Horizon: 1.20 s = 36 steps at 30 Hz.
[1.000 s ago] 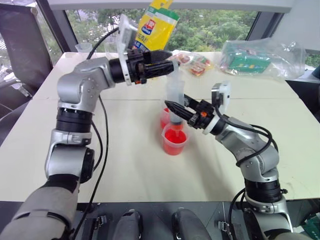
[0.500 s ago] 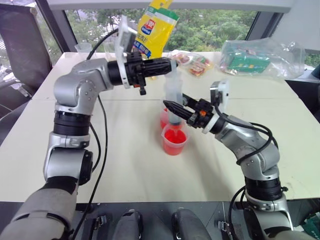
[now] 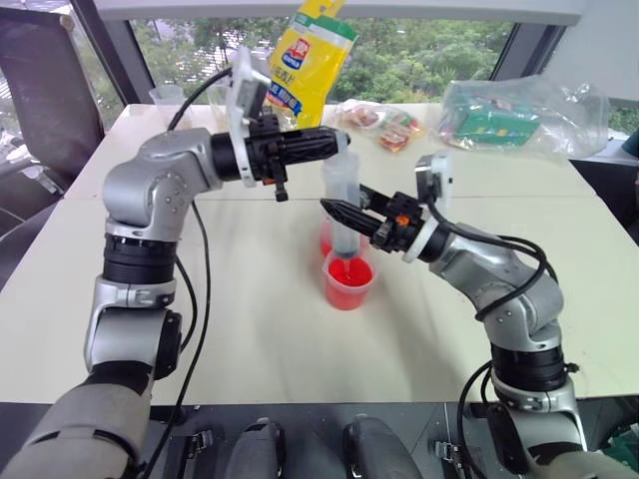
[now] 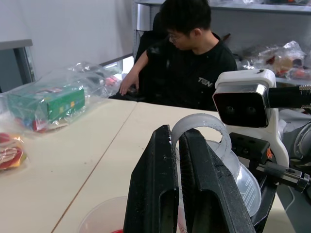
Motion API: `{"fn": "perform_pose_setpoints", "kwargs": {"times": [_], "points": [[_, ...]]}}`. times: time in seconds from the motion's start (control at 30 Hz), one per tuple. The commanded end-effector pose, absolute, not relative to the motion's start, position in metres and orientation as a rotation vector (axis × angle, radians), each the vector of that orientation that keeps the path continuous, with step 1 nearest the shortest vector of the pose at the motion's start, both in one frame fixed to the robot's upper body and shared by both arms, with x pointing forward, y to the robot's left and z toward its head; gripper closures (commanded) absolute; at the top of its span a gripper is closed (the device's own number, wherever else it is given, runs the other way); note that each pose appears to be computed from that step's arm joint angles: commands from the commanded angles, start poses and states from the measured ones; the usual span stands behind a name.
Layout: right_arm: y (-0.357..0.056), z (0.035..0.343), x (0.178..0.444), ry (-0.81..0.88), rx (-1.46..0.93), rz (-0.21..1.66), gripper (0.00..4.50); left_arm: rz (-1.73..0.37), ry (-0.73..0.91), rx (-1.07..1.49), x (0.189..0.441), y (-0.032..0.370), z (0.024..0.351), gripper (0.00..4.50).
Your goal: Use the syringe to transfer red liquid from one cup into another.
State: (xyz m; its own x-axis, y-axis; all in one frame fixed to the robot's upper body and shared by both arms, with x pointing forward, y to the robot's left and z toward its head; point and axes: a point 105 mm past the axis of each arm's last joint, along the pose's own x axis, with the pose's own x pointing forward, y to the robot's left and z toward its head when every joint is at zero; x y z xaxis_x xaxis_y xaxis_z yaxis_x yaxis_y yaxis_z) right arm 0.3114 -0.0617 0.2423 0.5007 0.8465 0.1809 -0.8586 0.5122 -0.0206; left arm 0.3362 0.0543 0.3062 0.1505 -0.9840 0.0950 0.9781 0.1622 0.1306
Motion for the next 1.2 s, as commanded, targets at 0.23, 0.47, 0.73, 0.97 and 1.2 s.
{"fn": "perform_pose_setpoints", "kwargs": {"times": [0.23,0.47,0.73,0.97,1.2], "points": [[-0.069,0.285,0.302,-0.348,0.069,1.011,3.11,-1.447,-0.148,0.031,0.33,0.049,0.307,3.8],[-0.067,0.275,0.3,-0.301,0.083,1.023,3.11,-1.349,-0.184,0.022,0.335,0.084,0.327,0.58],[-0.074,0.286,0.308,-0.283,0.128,0.985,3.11,-1.233,-0.172,0.057,0.336,0.121,0.325,0.03],[-0.122,0.32,0.357,-0.086,0.272,0.687,3.11,-1.122,-0.102,0.074,0.334,0.145,0.294,0.03],[-0.199,0.258,0.399,0.392,0.047,0.238,3.11,-1.094,-0.065,0.089,0.324,0.144,0.27,0.03]]}}
